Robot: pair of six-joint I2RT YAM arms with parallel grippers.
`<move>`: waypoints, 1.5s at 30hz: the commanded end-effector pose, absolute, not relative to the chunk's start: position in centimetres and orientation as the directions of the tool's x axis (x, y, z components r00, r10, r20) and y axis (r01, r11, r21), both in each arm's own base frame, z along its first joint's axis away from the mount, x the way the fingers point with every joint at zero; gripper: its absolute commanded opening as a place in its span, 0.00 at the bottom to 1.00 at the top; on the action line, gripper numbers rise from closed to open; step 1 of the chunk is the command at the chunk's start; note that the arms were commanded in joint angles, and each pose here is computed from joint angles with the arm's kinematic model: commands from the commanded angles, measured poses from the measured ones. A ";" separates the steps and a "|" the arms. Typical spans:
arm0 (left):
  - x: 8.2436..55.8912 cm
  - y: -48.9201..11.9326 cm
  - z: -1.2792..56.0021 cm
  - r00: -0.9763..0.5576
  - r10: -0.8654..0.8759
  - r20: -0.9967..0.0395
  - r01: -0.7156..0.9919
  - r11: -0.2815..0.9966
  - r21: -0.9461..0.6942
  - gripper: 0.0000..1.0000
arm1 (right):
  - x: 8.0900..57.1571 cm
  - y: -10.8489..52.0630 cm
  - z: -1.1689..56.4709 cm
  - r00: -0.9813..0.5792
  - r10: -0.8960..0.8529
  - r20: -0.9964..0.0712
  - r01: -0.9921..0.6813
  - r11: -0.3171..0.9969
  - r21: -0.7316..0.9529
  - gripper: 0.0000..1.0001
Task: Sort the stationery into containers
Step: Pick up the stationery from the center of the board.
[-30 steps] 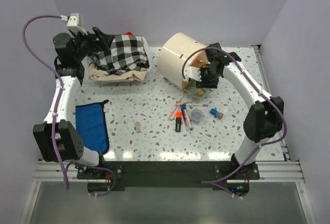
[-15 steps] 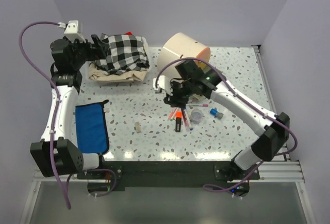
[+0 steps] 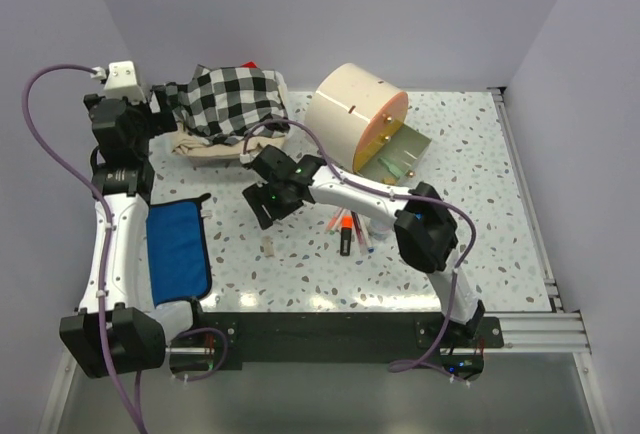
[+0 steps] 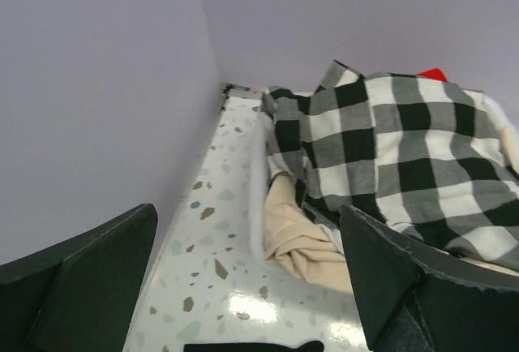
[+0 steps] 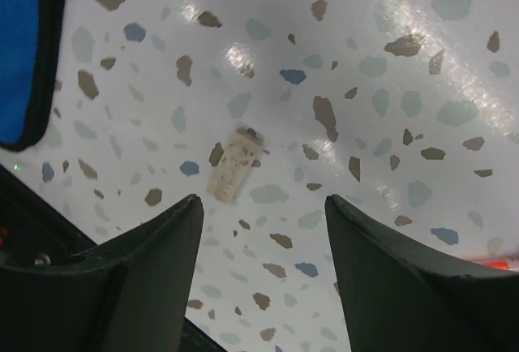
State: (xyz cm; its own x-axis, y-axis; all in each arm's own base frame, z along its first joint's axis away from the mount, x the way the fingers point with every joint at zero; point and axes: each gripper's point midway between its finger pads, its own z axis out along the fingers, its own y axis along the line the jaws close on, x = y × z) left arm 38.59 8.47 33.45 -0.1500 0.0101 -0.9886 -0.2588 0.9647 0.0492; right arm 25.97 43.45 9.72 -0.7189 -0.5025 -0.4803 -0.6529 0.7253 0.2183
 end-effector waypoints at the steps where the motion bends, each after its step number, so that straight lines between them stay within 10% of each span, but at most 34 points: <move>1: 37.2 12.1 35.0 -0.113 0.030 -0.993 -0.429 0.900 0.076 1.00 | 26.1 44.4 11.1 -0.819 -0.305 -0.486 -0.455 0.861 0.228 0.64; 25: 37.3 11.6 34.5 -0.095 -0.043 -0.995 -0.377 0.926 -0.004 1.00 | 22.0 45.4 0.7 -0.884 -0.352 -0.308 -0.407 0.904 0.135 0.53; 33: 37.7 11.6 34.2 -0.113 -0.035 -0.993 -0.367 0.930 0.009 1.00 | 22.0 45.5 -0.9 -0.845 -0.424 -0.326 -0.466 0.883 0.059 0.17; 34: 37.8 11.5 34.1 -0.118 -0.036 -0.992 -0.358 0.934 0.009 1.00 | 22.1 45.3 -0.7 -0.842 -0.427 -0.330 -0.468 0.883 0.050 0.00; 45: 39.5 5.8 36.0 -0.122 0.011 -0.993 -0.019 1.000 0.014 1.00 | 30.1 40.9 20.7 -0.466 -0.479 -0.744 -0.684 0.728 -0.040 0.00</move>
State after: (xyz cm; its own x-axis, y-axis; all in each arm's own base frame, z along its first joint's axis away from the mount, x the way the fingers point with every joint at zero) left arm 38.92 9.39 32.01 -0.2047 -0.0327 -0.9783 -0.2373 0.9713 0.0172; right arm 24.73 43.49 5.67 -0.7319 -0.5196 -0.4408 -0.5975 0.8004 0.0485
